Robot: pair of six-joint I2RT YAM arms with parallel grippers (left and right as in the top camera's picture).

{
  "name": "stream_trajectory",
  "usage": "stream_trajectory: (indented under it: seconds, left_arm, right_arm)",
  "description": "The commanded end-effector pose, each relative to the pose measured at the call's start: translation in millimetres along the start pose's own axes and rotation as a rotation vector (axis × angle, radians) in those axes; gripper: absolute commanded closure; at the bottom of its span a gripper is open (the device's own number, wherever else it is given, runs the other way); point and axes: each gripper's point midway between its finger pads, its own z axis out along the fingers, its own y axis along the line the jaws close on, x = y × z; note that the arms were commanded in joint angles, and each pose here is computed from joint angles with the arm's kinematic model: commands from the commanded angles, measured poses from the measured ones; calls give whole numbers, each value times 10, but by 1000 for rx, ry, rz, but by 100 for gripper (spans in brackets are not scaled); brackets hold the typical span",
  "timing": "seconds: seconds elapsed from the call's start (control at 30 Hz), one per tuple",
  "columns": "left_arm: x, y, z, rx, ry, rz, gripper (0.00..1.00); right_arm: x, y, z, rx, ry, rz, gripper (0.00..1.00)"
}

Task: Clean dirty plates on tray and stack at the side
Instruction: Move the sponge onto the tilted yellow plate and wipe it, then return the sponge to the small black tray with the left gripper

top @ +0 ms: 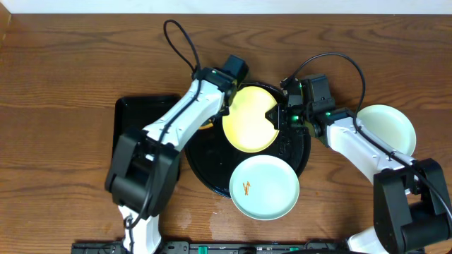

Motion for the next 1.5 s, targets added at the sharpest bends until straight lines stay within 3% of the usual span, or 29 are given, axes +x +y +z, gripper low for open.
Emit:
stream_trajectory:
  seconds: [0.0, 0.27, 0.4, 0.67, 0.7, 0.8, 0.9, 1.1, 1.2, 1.47]
  left_arm:
    - [-188, 247, -368, 85, -18, -85, 93]
    - [-251, 988, -584, 219, 73, -49, 93]
    - [-66, 1319, -335, 173, 169, -34, 93]
    - [369, 1521, 382, 160, 264, -128, 92]
    - [387, 1522, 396, 183, 277, -146, 90]
    - [361, 1463, 325, 287, 299, -197, 65]
    - [280, 1486, 186, 350, 284, -238, 55]
    - [111, 1627, -206, 381, 141, -268, 37]
    - [44, 1700, -485, 402, 44, -275, 20]
    - [6, 1845, -1005, 435, -132, -287, 18]
  right_arm:
    - [-28, -171, -23, 77, -17, -68, 99]
    - [-36, -163, -27, 76, -17, -104, 99]
    - [-36, -163, -27, 76, -17, -104, 99]
    - [-109, -88, -121, 96, -20, -224, 99]
    - [-138, -75, -169, 124, -22, -250, 99]
    - [-257, -23, -379, 274, -40, -384, 99]
    - [-356, 105, -579, 396, -77, -488, 99]
    - [-379, 493, -765, 466, -156, -627, 99]
    - [-375, 587, -831, 555, -188, -685, 99]
    - [-254, 907, -884, 687, -242, -820, 99]
